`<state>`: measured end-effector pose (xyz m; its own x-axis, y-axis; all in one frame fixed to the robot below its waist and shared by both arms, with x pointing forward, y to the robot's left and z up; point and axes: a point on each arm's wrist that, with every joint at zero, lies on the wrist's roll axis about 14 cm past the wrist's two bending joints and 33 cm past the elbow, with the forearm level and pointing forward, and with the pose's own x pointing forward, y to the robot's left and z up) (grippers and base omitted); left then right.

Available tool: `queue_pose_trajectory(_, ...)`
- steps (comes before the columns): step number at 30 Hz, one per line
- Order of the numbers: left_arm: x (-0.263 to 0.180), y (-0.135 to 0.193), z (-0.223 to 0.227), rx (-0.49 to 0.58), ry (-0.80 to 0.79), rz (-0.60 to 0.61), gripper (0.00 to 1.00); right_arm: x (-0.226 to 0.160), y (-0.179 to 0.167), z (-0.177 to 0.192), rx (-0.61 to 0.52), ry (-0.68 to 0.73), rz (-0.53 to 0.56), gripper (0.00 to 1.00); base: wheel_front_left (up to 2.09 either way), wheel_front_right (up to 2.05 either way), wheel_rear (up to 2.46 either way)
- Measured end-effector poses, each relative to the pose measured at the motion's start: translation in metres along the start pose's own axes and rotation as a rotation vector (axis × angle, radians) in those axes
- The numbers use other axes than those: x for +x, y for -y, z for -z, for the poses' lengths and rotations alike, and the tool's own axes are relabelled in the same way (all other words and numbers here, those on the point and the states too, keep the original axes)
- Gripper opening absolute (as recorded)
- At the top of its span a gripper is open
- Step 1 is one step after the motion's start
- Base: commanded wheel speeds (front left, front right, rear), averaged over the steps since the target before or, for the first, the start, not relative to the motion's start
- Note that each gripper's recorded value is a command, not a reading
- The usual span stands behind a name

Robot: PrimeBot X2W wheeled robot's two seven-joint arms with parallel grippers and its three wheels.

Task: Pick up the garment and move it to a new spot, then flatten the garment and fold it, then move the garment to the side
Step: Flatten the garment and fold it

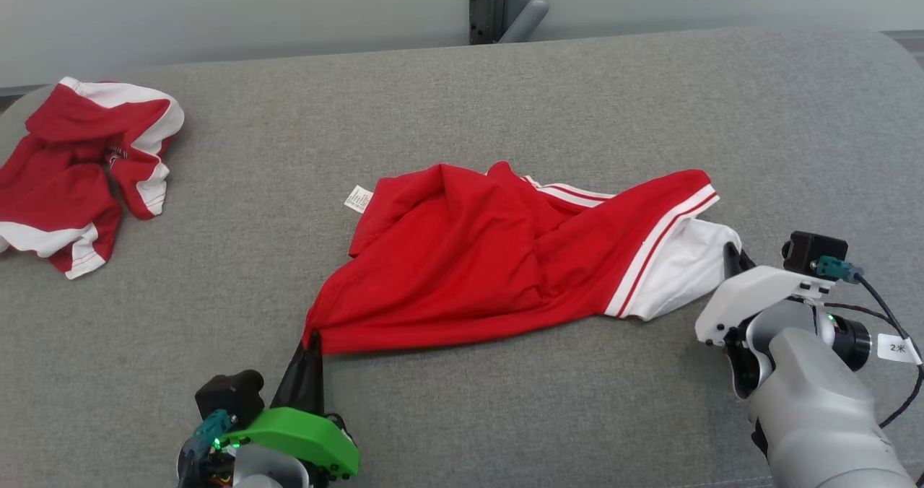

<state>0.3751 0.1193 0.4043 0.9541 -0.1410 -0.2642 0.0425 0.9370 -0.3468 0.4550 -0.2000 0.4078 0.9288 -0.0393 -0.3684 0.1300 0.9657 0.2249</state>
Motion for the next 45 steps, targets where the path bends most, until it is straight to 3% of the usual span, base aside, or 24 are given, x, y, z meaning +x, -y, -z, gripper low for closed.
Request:
queue_pose_trajectory(7, 0.007, 0.027, -0.054, -0.094, 0.165, 0.083, 0.00, -0.011, -0.029, -0.055, 0.099, 0.207, -0.098, 0.00, 0.00, 0.00, 0.00)
queue_pose_trajectory(14, 0.001, 0.071, -0.119, -0.155, 0.353, 0.225, 0.00, -0.052, -0.049, -0.119, 0.217, 0.438, -0.247, 0.00, 0.00, 0.00, 0.00)
queue_pose_trajectory(24, -0.054, 0.124, -0.219, -0.227, 0.626, 0.442, 0.00, -0.150, -0.048, -0.215, 0.279, 0.784, -0.420, 0.00, 0.00, 0.00, 0.00)
queue_pose_trajectory(31, -0.100, 0.142, -0.273, -0.257, 0.753, 0.570, 0.00, -0.223, -0.040, -0.264, 0.309, 1.019, -0.477, 0.00, 0.00, 0.00, 0.00)
queue_pose_trajectory(37, -0.117, 0.159, -0.306, -0.260, 0.764, 0.684, 0.00, -0.244, -0.035, -0.281, 0.307, 1.072, -0.482, 0.00, 0.00, 0.00, 0.00)
queue_pose_trajectory(45, -0.067, 0.173, -0.316, -0.174, 0.669, 0.712, 0.00, -0.204, -0.059, -0.298, 0.248, 1.014, -0.508, 0.00, 0.00, 0.00, 0.00)
